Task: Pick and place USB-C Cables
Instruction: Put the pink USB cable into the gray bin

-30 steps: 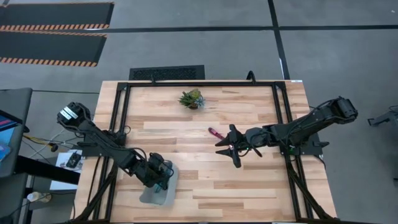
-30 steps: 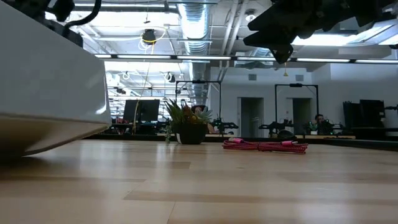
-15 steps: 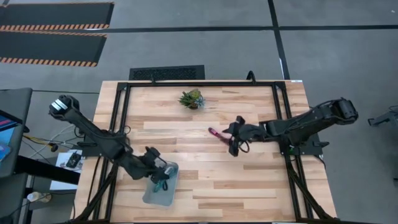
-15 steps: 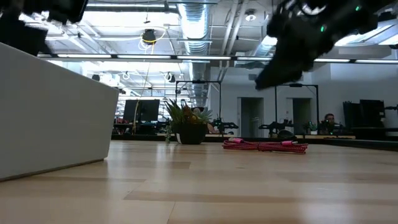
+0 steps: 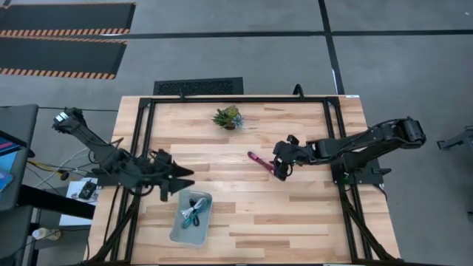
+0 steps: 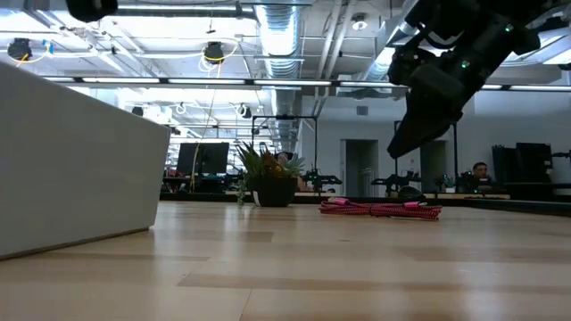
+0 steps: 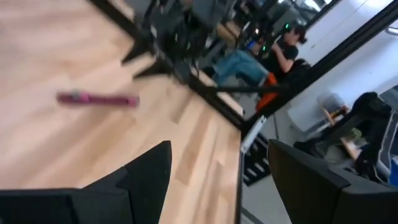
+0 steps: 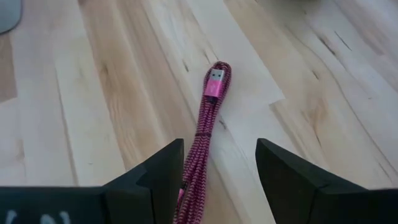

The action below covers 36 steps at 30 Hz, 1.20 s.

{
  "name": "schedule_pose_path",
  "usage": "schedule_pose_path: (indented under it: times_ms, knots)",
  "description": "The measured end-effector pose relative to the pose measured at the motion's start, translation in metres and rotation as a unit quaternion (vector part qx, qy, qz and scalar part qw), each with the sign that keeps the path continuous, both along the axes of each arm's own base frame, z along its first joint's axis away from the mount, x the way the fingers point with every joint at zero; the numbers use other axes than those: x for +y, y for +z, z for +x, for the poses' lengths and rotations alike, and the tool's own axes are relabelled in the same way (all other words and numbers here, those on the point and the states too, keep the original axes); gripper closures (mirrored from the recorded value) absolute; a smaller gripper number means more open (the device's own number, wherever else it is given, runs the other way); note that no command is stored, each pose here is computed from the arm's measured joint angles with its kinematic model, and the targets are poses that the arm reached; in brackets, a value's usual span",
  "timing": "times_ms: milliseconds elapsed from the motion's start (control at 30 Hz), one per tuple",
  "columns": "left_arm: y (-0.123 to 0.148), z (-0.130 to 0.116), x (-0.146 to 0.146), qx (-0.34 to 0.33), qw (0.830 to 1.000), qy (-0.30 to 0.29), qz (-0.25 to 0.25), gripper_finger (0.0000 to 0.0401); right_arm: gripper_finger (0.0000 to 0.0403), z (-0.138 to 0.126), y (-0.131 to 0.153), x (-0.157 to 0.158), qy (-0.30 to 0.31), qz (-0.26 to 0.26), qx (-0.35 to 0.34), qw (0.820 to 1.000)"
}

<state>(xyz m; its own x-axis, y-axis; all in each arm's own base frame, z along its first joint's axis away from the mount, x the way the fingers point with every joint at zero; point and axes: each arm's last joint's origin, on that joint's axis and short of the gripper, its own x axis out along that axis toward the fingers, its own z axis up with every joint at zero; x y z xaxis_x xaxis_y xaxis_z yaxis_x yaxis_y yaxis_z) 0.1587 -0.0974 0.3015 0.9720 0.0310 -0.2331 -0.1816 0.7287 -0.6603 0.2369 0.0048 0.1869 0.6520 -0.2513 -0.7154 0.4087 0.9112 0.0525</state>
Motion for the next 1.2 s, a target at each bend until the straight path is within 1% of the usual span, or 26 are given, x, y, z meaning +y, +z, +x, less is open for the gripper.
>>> schedule_pose_path:
  times_ms: [100,233,400,533,667,700,767,833,933,967,1067,1133,1200]
  knots:
    - [0.004,-0.004,0.004,-0.011,0.999,0.012,0.029,0.0151,0.0177,0.004,-0.007,0.0,-0.001,0.0,0.013,1.0]
    - [0.005,-0.005,0.006,-0.012,0.998,0.016,0.057,0.0151,0.0177,0.011,-0.024,0.001,-0.002,-0.001,0.05,0.999]
    - [0.002,-0.003,0.004,-0.003,0.998,0.017,0.068,0.0151,0.0177,0.028,-0.037,0.002,0.004,-0.006,0.079,0.997]
    - [0.001,-0.001,0.003,0.0,0.997,0.018,0.077,0.0151,0.0177,0.038,-0.052,0.002,0.012,-0.012,0.116,0.993]
    - [0.001,-0.002,0.004,-0.001,0.996,0.027,0.082,0.0151,0.0181,0.047,-0.063,-0.001,-0.001,-0.007,0.138,0.99]
    - [0.001,-0.002,0.004,-0.001,0.996,0.028,0.085,0.0151,0.0187,0.049,-0.064,-0.001,-0.005,-0.005,0.139,0.99]
    - [0.001,-0.002,0.004,0.0,0.995,0.027,0.093,0.0151,0.0216,0.051,-0.066,0.0,-0.009,-0.002,0.147,0.989]
    - [0.001,-0.002,0.004,0.0,0.995,0.027,0.097,0.0151,0.0265,0.054,-0.066,0.0,-0.011,0.003,0.151,0.988]
    - [0.001,-0.002,0.005,-0.001,0.993,0.044,0.112,0.0151,0.0362,0.057,-0.063,0.001,-0.011,0.008,0.147,0.989]
    - [0.001,-0.002,0.006,-0.001,0.991,0.051,0.12,0.0151,0.0378,0.058,-0.061,0.001,-0.012,0.009,0.144,0.989]
    - [0.002,-0.002,0.007,0.0,0.987,0.067,0.145,0.0151,0.0379,0.059,-0.052,0.0,-0.028,0.012,0.111,0.993]
    - [0.002,-0.001,0.008,0.002,0.985,0.07,0.157,0.0151,0.0384,0.064,-0.035,0.0,-0.027,0.016,0.048,0.998]
    - [0.002,-0.001,0.009,0.003,0.983,0.07,0.167,0.0151,0.0391,0.067,-0.012,0.003,-0.011,0.012,-0.023,1.0]
